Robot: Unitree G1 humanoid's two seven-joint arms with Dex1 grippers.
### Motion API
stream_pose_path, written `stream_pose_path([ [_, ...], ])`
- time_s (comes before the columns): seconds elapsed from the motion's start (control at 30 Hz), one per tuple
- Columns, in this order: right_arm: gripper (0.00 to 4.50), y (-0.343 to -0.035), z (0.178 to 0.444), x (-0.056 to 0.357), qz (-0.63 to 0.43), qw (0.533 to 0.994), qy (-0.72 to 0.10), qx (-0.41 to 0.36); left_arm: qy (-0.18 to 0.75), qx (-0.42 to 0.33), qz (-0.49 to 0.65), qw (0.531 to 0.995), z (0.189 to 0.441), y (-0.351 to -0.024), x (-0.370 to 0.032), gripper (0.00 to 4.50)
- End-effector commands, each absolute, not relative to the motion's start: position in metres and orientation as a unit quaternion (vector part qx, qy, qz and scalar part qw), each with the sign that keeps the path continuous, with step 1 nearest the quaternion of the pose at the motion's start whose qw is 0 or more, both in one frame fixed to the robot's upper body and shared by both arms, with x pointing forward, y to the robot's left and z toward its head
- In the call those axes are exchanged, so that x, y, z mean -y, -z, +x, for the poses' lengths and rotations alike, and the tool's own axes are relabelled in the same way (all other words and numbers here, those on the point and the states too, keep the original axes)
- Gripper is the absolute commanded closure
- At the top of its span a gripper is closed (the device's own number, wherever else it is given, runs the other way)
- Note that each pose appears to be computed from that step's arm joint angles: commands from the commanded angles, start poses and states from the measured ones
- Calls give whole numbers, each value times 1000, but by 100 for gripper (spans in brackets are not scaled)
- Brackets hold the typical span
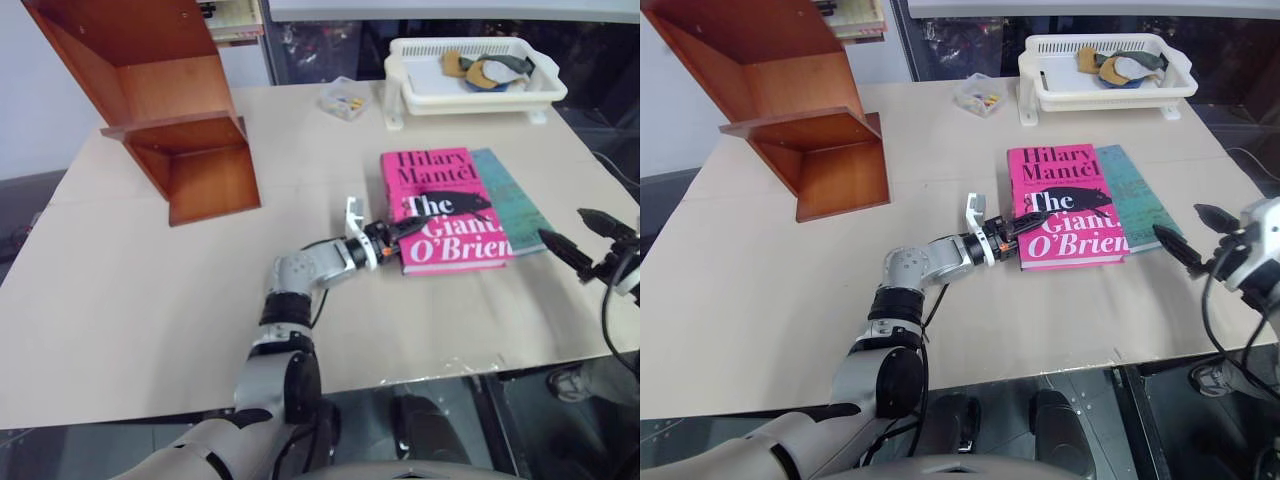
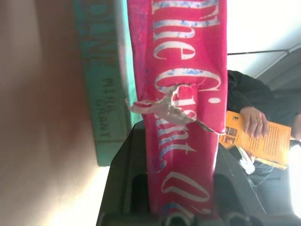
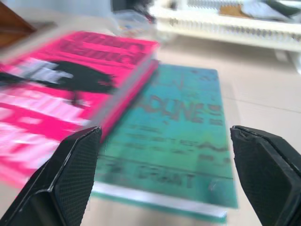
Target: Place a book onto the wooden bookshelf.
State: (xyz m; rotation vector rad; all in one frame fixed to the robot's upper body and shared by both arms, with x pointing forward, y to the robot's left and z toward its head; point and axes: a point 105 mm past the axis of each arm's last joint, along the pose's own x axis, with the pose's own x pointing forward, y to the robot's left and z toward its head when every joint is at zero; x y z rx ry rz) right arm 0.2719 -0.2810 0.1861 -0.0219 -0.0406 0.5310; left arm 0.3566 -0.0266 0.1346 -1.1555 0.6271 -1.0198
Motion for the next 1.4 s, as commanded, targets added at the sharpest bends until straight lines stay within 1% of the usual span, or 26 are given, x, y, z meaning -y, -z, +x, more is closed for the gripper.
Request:
stream_pose_path([
  [0.03, 0, -218, 236, 243, 25, 928, -370, 40, 485, -234, -507, 673, 351, -154, 38, 396],
  [0.1, 0, -217, 213, 218, 55, 899, -434, 15, 476, -216, -501, 689, 355, -156, 34, 396],
  [0.13, 0, -214, 203, 209, 61, 888, -456, -2, 471, -204, -489, 706, 357, -157, 32, 396],
  [0.17, 0, -212, 197, 202, 64, 881, -469, -15, 466, -193, -474, 722, 360, -157, 30, 396],
  [0.23, 0, -211, 192, 198, 68, 875, -479, -25, 460, -178, -455, 741, 362, -158, 28, 396],
  [0.3, 0, -207, 183, 198, 94, 860, -500, -38, 463, -123, -400, 781, 366, -171, 22, 396],
  [0.37, 0, -200, 176, 196, 103, 846, -519, -62, 458, -71, -305, 832, 371, -178, 18, 396],
  [0.43, 0, -195, 175, 196, 99, 845, -520, -77, 457, -21, -177, 871, 372, -183, 18, 396],
  [0.53, 0, -193, 180, 200, 93, 849, -514, -77, 448, 67, -47, 890, 371, -202, 14, 396],
  [0.6, 0, -192, 183, 201, 93, 850, -513, -75, 432, 120, 36, 893, 371, -214, 10, 396],
  [0.63, 0, -191, 184, 201, 92, 851, -512, -74, 416, 161, 119, 887, 370, -222, 6, 396],
  [0.73, 0, -189, 187, 202, 90, 852, -511, -74, 388, 225, 275, 850, 368, -233, 1, 396],
  [0.8, 0, -189, 189, 202, 89, 851, -512, -74, 355, 269, 416, 792, 368, -250, -11, 396],
  [0.87, 0, -188, 191, 202, 86, 851, -513, -76, 313, 290, 536, 729, 369, -279, -27, 396],
  [0.9, 0, -187, 192, 202, 86, 850, -514, -77, 298, 294, 556, 718, 370, -292, -32, 396],
  [0.97, 0, -187, 193, 201, 89, 847, -519, -76, 262, 314, 570, 713, 370, -323, -39, 396],
  [1.0, 0, -187, 194, 201, 89, 846, -521, -76, 254, 315, 575, 711, 370, -331, -42, 396],
  [1.03, 0, -187, 195, 201, 88, 845, -522, -76, 248, 311, 595, 699, 370, -335, -45, 396],
  [1.1, 0, -186, 197, 201, 85, 844, -524, -76, 244, 301, 618, 684, 371, -337, -48, 396],
  [1.23, 0, -202, 204, 210, 71, 847, -525, -40, 242, 253, 643, 681, 379, -334, -64, 396],
  [1.33, 0, -216, 220, 221, 12, 864, -504, 1, 233, 195, 673, 674, 389, -325, -88, 396],
  [1.4, 0, -227, 227, 223, -6, 863, -504, 21, 222, 173, 686, 671, 392, -327, -102, 396],
])
